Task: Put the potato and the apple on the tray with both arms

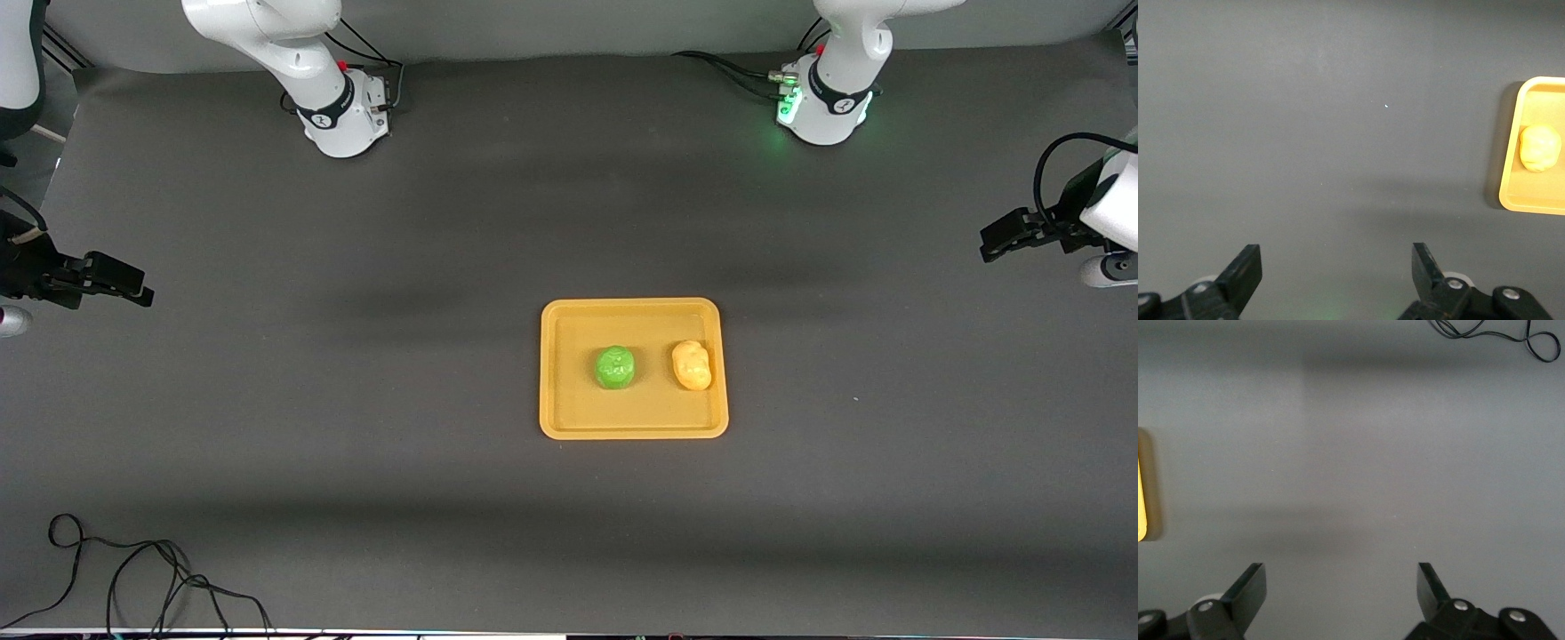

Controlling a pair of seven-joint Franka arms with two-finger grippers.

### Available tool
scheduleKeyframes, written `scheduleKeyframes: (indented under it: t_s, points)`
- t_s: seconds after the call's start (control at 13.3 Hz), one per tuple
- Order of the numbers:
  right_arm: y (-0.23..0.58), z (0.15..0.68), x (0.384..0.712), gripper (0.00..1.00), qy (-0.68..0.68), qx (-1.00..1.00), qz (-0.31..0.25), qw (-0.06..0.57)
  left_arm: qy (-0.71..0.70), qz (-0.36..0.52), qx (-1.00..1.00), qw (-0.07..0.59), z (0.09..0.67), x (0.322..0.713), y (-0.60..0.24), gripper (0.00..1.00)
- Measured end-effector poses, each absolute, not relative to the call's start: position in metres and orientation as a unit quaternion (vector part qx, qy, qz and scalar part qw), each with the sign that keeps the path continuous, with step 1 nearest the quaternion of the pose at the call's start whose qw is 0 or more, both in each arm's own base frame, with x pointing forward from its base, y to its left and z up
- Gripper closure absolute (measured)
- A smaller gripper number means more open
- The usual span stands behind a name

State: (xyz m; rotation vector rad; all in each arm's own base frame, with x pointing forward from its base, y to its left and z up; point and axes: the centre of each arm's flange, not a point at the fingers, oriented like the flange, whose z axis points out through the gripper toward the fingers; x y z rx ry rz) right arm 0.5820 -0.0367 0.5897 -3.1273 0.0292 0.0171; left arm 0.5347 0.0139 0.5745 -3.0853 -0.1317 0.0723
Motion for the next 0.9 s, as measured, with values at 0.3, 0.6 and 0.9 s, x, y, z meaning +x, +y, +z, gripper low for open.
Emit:
scheduleKeyframes:
  t_s: [0.3,0.6,0.9]
  points:
    - [-0.048,0.589,0.581,0.0,0.019,-1.0,0.006,0.007,-0.041,0.022,-0.999,0.026,0.575,0.535,0.014,0.0]
    - [-0.055,0.589,0.581,0.0,0.025,-1.0,0.006,0.007,-0.041,0.022,-0.999,0.026,0.575,0.535,0.014,0.0]
    - [-0.052,0.589,0.58,0.0,0.022,-1.0,0.008,0.008,-0.04,0.022,-0.999,0.026,0.575,0.535,0.014,0.0]
